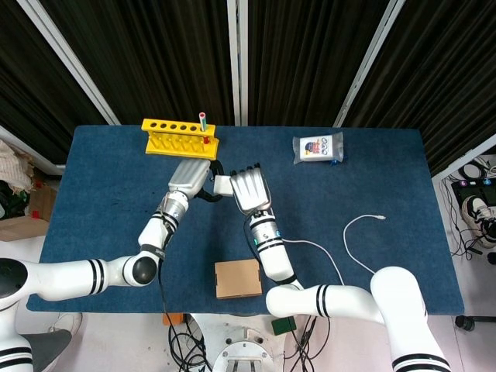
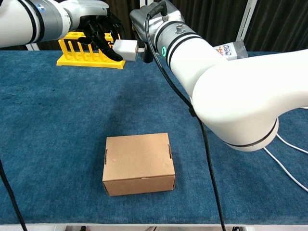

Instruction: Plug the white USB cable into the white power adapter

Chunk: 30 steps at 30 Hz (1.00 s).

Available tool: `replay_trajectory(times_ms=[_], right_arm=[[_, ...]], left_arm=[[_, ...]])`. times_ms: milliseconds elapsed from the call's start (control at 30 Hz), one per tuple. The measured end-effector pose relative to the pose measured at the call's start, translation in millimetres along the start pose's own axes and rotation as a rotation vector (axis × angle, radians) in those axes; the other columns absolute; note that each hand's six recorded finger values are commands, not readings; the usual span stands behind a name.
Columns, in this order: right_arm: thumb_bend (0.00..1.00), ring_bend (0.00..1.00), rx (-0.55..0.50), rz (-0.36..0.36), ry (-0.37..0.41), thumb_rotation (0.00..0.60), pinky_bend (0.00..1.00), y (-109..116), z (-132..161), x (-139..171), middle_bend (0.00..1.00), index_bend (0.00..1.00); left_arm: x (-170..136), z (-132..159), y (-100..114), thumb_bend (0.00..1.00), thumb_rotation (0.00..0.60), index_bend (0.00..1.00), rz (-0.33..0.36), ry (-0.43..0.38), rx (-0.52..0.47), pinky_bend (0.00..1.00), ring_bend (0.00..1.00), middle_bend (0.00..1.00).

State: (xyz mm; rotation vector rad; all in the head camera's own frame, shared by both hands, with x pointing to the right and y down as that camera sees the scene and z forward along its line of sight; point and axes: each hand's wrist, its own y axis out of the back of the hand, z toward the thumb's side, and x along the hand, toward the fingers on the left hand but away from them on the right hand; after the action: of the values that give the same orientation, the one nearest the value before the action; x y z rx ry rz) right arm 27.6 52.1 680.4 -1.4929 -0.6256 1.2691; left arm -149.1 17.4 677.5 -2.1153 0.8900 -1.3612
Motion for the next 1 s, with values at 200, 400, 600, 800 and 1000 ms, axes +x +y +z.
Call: replay_trajectory(times_ms=[200, 400, 600, 800, 1000], right_arm=[[0.83, 0.53, -0.003, -0.001, -0.003, 0.6, 0.5, -0.1, 0.0, -0.6, 0.62, 0.63], [0.82, 0.53, -0.01, -0.001, -0.004, 0.6, 0.5, -0.7, 0.1, -1.0, 0.61, 0.62], [0.78, 0.52, -0.017, 0.001, -0.004, 0.6, 0.5, -2.0, -0.1, -1.8, 0.59, 0.59], [0.7, 0.52, -0.021, 0.0, -0.001, 0.6, 0.49, -2.4, 0.4, -2.1, 0.54, 0.53], [0.67, 0.5, -0.02, 0.002, -0.003, 0.6, 0.47, -3.7, -0.4, -2.2, 0.5, 0.46]], left_arm=[[-0.4, 4.7, -0.4, 0.33, 0.6, 0.68, -0.004, -0.009, -0.019, 0.91, 0.71, 0.57], [0.0, 6.0, -1.7, 0.33, 0.6, 0.68, -0.012, -0.014, -0.028, 0.91, 0.71, 0.57], [0.0, 6.5, -2.3, 0.33, 0.6, 0.68, -0.015, -0.022, -0.04, 0.91, 0.71, 0.57], [0.0, 5.7, -2.8, 0.33, 0.6, 0.68, -0.015, -0.029, -0.043, 0.91, 0.71, 0.57], [0.0, 4.1, -3.1, 0.33, 0.6, 0.68, -0.012, -0.032, -0.034, 0.91, 0.71, 0.57]])
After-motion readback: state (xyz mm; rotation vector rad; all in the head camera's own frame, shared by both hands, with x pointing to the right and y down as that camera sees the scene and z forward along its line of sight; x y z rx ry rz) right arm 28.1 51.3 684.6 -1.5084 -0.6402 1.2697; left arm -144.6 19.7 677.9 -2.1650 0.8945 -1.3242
